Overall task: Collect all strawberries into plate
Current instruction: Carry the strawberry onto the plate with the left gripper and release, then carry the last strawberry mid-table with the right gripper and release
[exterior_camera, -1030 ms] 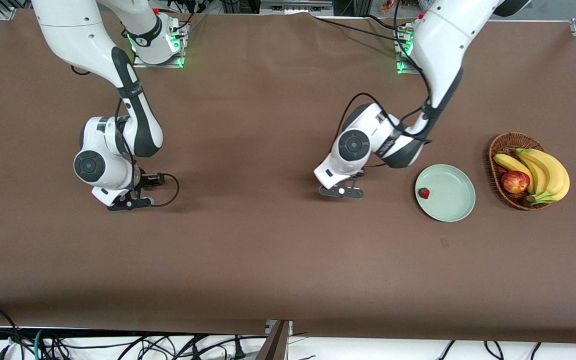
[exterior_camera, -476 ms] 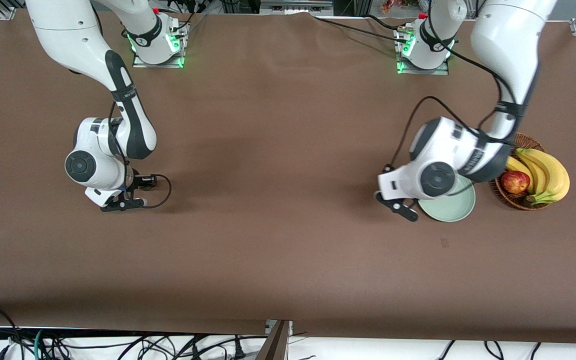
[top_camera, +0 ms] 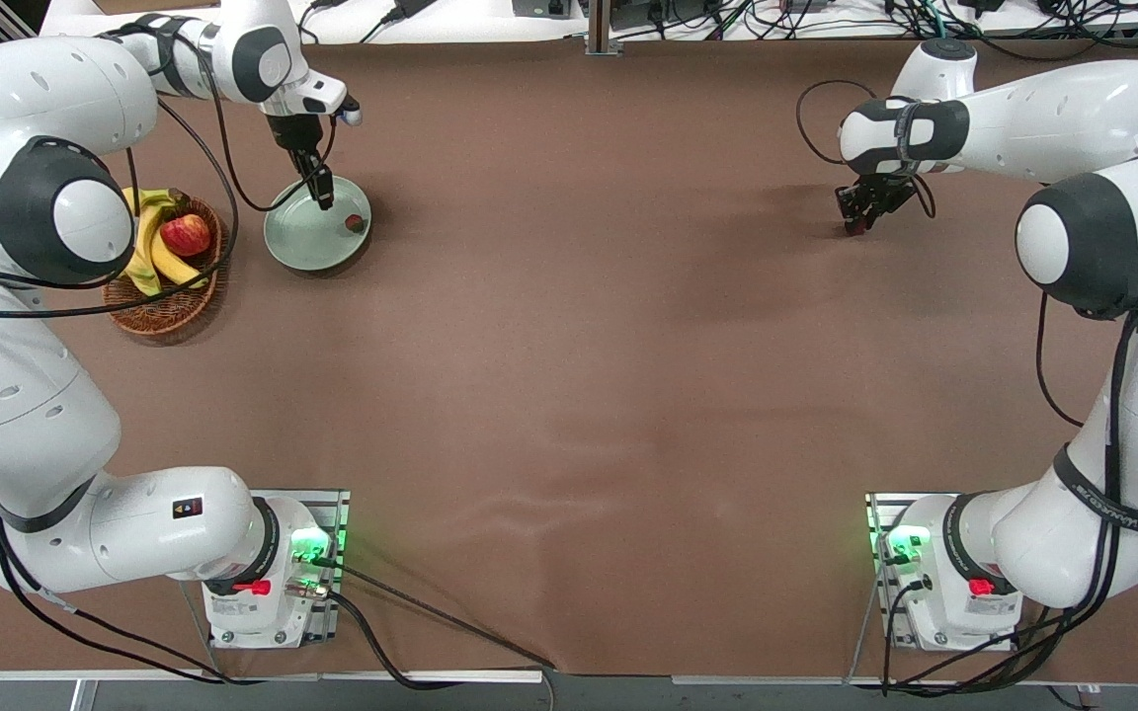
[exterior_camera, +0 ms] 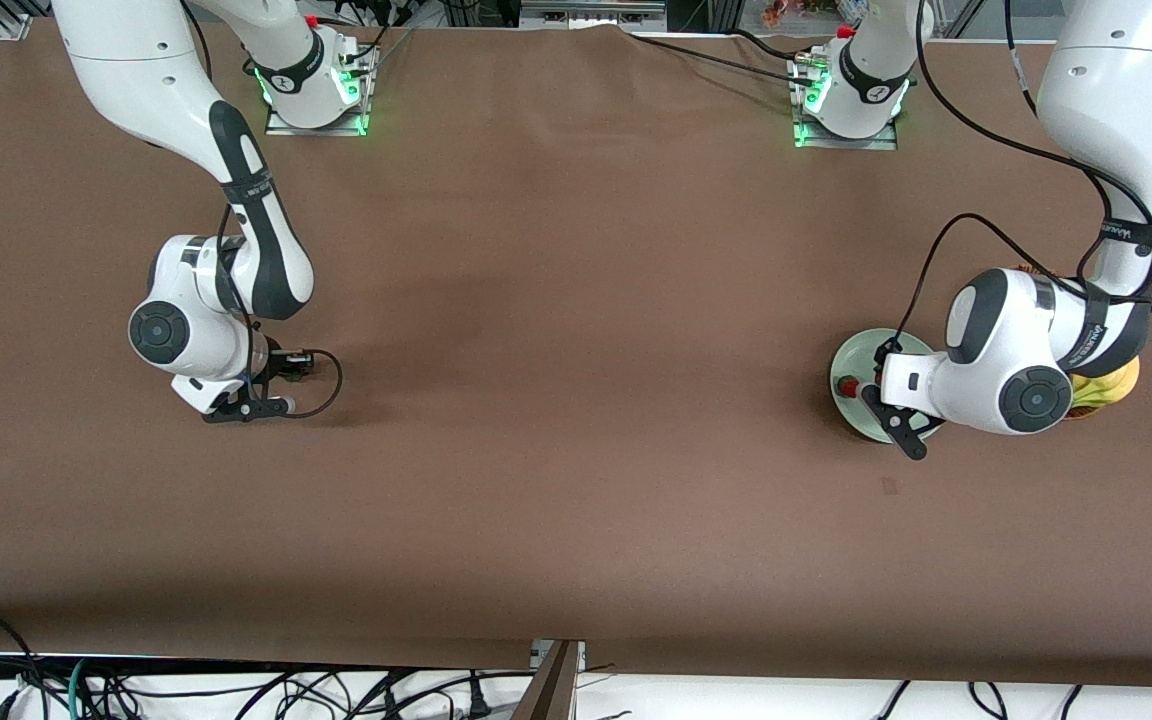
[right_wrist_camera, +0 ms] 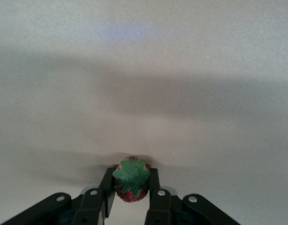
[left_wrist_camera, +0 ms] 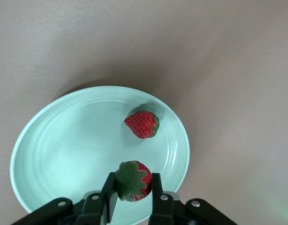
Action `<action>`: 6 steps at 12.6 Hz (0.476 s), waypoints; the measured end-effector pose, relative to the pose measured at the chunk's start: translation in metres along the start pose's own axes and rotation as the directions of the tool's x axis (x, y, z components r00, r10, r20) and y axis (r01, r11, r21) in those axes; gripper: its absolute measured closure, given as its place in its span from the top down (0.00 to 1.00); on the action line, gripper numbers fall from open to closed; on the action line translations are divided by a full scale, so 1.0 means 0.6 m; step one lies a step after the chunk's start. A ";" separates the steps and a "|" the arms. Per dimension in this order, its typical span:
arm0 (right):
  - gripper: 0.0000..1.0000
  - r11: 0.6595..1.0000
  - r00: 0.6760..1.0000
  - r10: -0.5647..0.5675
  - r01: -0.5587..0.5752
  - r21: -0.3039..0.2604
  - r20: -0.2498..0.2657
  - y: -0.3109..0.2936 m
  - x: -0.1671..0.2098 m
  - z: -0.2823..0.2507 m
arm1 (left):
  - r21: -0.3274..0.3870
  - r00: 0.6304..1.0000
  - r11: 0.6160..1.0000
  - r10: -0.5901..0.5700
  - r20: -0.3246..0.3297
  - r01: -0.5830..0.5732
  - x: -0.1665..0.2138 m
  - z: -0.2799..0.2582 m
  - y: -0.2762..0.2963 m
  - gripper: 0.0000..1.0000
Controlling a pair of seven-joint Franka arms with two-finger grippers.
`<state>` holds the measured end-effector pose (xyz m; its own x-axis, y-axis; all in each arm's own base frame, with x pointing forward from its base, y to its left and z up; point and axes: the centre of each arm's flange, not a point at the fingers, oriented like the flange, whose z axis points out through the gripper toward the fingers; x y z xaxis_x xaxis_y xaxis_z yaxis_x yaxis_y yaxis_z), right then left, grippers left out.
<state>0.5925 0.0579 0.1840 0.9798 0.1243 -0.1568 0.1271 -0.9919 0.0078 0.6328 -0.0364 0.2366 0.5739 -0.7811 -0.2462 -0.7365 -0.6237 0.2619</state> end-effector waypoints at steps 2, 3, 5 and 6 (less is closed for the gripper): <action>0.32 0.999 0.999 0.006 -0.004 0.053 -0.038 -0.039 0.018 -0.021 | -0.010 1.000 1.000 0.017 0.004 -0.017 0.008 0.016 0.006 0.33; 0.32 0.994 0.998 0.018 -0.010 0.113 -0.064 -0.079 0.032 -0.037 | -0.012 1.000 1.000 0.022 0.004 -0.022 0.012 0.021 0.009 0.37; 0.32 0.974 0.993 0.061 -0.037 0.224 -0.101 -0.169 0.057 -0.067 | -0.012 1.000 1.000 0.029 0.002 -0.029 0.017 0.021 0.012 0.48; 0.32 0.960 0.990 0.090 -0.058 0.274 -0.106 -0.221 0.071 -0.078 | -0.011 0.999 0.999 0.035 0.001 -0.035 0.021 0.019 0.017 0.59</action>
<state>0.6245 0.1958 0.2223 0.9981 0.0370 -0.0502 0.0231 -0.9668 -0.2546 0.6286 -0.0524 0.2253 0.5473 -0.8025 -0.2376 -0.7522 -0.5961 0.2807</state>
